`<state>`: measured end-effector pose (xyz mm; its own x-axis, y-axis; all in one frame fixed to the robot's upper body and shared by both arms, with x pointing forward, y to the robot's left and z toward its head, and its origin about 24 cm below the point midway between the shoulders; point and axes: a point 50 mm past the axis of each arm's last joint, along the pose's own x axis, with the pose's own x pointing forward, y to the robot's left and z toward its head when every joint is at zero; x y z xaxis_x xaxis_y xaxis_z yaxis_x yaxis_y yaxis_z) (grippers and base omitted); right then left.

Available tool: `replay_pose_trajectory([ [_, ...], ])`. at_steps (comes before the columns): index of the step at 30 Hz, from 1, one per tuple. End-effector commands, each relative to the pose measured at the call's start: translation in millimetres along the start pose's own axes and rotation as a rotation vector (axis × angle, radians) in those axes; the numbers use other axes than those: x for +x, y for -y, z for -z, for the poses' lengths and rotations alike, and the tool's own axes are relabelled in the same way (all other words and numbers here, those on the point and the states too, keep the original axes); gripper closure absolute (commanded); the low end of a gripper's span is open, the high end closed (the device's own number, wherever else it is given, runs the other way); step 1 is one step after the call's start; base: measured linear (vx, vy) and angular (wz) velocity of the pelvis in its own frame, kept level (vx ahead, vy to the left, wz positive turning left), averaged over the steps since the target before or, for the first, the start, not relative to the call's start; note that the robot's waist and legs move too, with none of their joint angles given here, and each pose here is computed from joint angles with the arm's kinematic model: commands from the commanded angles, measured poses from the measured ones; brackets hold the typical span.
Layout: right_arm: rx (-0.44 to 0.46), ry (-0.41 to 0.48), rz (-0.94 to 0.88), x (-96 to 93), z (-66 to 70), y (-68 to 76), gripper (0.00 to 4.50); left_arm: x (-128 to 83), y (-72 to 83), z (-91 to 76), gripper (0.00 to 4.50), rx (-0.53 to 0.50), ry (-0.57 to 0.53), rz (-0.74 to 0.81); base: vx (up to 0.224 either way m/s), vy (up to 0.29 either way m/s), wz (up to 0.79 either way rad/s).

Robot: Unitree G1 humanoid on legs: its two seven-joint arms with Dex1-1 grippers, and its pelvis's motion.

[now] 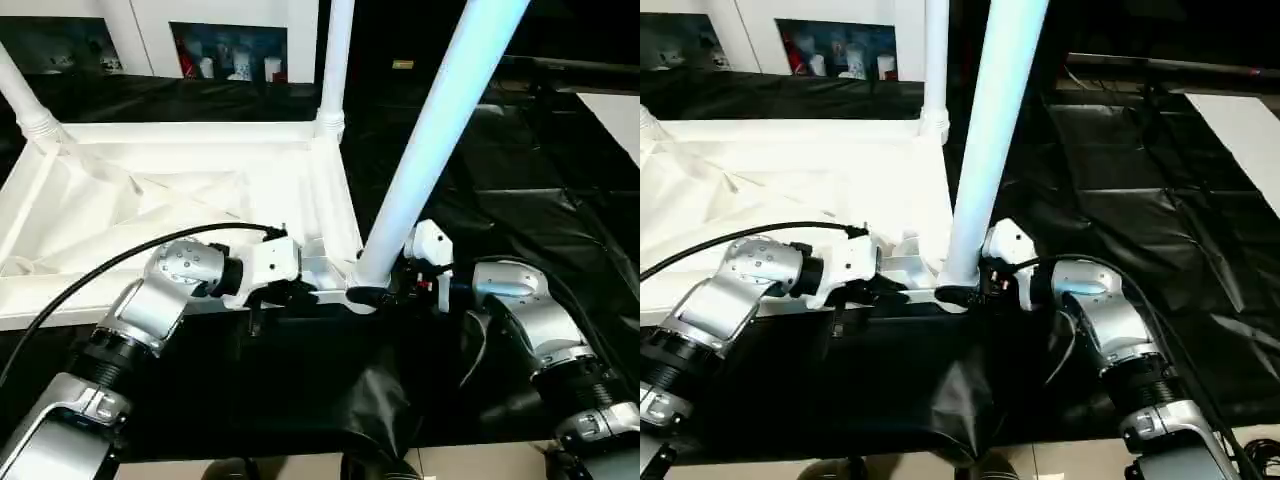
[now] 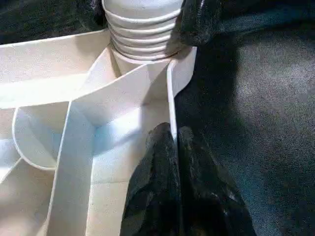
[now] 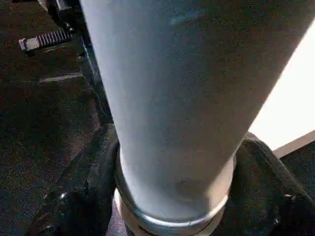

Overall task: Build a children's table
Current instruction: Rotate leg to tighten

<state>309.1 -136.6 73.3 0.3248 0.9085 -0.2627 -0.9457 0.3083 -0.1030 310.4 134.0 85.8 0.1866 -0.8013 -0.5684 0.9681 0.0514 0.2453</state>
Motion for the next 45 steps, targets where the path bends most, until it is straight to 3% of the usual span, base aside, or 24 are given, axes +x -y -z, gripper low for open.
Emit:
replay_pose_trajectory([
  [1, 0.042, -0.003, 0.028, -2.0, 7.8, 0.0, 1.78, 9, 10.1, 4.7, 4.5, -0.016, 0.003, 0.069, 0.0, 0.0, 0.0],
  [6, 0.192, -0.016, 0.231, 4.9, 31.1, 4.0, 1.78, 18, 4.0, 10.0, 4.5, -0.068, -0.019, -0.02, 0.0, 0.0, 0.0],
  [9, 0.244, -0.024, 0.321, 9.7, 38.3, 5.2, 1.78, 22, -1.4, 13.5, 4.5, -0.093, -0.051, -0.076, 0.0, 0.0, 0.0],
  [14, 0.365, -0.095, 0.665, 28.0, 55.5, 12.3, 1.78, 40, -17.2, 16.8, 4.5, -0.178, -0.146, -0.246, 0.0, 0.0, 0.0],
  [22, 0.516, -0.106, 0.88, 47.8, 57.7, 15.3, 1.78, 60, -24.8, 7.1, 4.5, -0.247, -0.171, -0.374, 0.0, 0.0, 0.0],
  [29, 0.485, -0.099, 0.872, 57.0, 50.1, 16.9, 1.78, 61, -23.5, 8.1, 4.5, -0.23, -0.177, -0.364, 0.0, 0.0, 0.0],
  [31, 0.465, -0.036, 0.84, 60.3, 41.7, 18.5, 1.78, 59, -24.2, 9.7, 4.5, -0.223, -0.192, -0.365, 0.0, 0.0, 0.0],
  [33, 0.461, -0.021, 0.833, 60.7, 39.7, 18.9, 1.22, 59, -24.1, 10.0, 4.5, -0.224, -0.194, -0.363, 0.0, 0.0, 0.0],
  [34, 0.39, 0.036, 0.792, 59.2, 27.9, 21.6, 1.08, 56, -23.2, 11.4, 4.5, -0.215, -0.201, -0.347, 0.0, 0.0, 0.0],
  [37, 0.33, 0.092, 0.756, 54.2, 15.0, 25.9, 0.92, 53, -21.9, 11.8, 4.5, -0.2, -0.197, -0.324, 0.0, 0.0, 0.0],
  [38, 0.292, 0.109, 0.73, 49.1, 8.4, 28.8, 0.66, 50, -21.3, 11.9, 4.5, -0.192, -0.192, -0.31, 0.0, 0.0, 0.0],
  [42, 0.222, 0.106, 0.675, 34.3, -0.6, 34.9, 0.62, 44, -19.6, 11.9, 4.5, -0.162, -0.169, -0.279, 0.0, 0.0, 0.0],
  [45, 0.146, 0.068, 0.522, 19.9, -2.5, 31.7, 0.62, 37, -13.4, 10.9, 4.5, -0.103, -0.125, -0.19, 0.017, -0.011, 0.01],
])
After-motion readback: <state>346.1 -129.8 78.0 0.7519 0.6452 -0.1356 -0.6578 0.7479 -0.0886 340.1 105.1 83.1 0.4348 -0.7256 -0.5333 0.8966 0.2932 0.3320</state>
